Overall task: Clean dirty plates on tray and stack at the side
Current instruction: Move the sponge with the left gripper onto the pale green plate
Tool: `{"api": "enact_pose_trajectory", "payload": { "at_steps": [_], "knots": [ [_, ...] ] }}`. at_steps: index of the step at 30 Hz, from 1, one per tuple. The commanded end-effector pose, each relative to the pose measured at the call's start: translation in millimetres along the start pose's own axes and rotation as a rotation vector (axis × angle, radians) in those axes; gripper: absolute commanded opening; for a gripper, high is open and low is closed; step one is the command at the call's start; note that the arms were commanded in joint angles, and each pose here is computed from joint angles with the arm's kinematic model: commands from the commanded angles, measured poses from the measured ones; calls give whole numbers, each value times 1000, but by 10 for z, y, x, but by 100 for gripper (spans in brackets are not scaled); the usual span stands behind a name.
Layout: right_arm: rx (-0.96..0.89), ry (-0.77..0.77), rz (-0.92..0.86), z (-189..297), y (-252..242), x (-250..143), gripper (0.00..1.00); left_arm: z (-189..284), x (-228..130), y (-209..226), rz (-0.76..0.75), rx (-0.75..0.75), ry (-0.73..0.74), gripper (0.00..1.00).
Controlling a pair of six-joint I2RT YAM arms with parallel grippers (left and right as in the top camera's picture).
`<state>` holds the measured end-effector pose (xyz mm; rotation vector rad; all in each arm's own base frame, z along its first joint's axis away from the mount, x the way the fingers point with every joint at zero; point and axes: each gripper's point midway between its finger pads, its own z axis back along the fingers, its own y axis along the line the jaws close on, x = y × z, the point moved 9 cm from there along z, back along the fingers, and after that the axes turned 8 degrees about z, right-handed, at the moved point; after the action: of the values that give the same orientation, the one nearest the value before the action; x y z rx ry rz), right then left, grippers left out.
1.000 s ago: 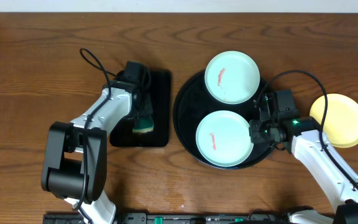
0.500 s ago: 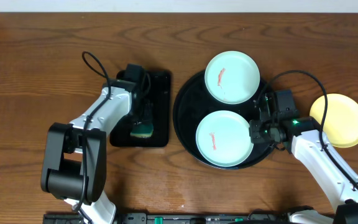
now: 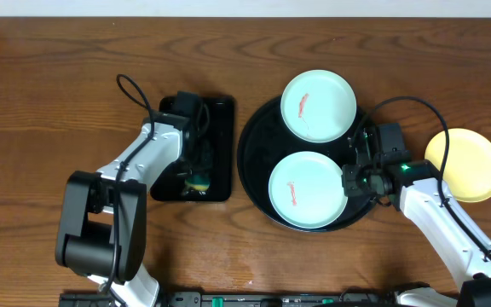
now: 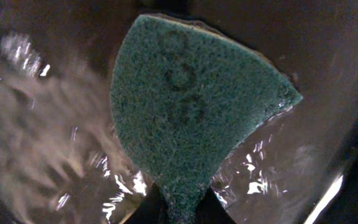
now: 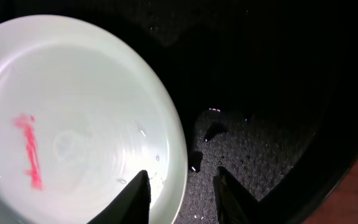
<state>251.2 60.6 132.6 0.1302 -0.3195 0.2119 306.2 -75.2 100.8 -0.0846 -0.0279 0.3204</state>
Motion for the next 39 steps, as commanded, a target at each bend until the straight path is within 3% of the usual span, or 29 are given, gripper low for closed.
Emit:
{"api": "enact_pose_trajectory", "payload": {
  "at_steps": [1, 12, 15, 20, 32, 36, 39],
  "knots": [
    [-43, -12, -2, -28, -28, -1, 28, 288, 53, -23, -3, -7, -53, 7],
    [9, 52, -20, -341, -15, -104, 25, 1036, -265, -336, -117, -280, -144, 7],
    [10, 78, -24, -425, -22, -122, 15, 1021, -392, -497, -148, -294, -126, 8],
    [24, 73, -29, -478, -16, -104, 1, 893, -612, -841, -188, -320, -94, 7],
    [-5, 66, -131, -478, -37, -94, 1, 241, -1108, -1685, -103, -398, 39, 8],
    [-5, 68, -131, -478, -37, -96, 1, -54, -1245, -1931, -152, -467, 125, 8],
    [-5, 68, -131, -478, -37, -96, 1, -288, -1280, -1948, -152, -434, 160, 8]
  ]
}}
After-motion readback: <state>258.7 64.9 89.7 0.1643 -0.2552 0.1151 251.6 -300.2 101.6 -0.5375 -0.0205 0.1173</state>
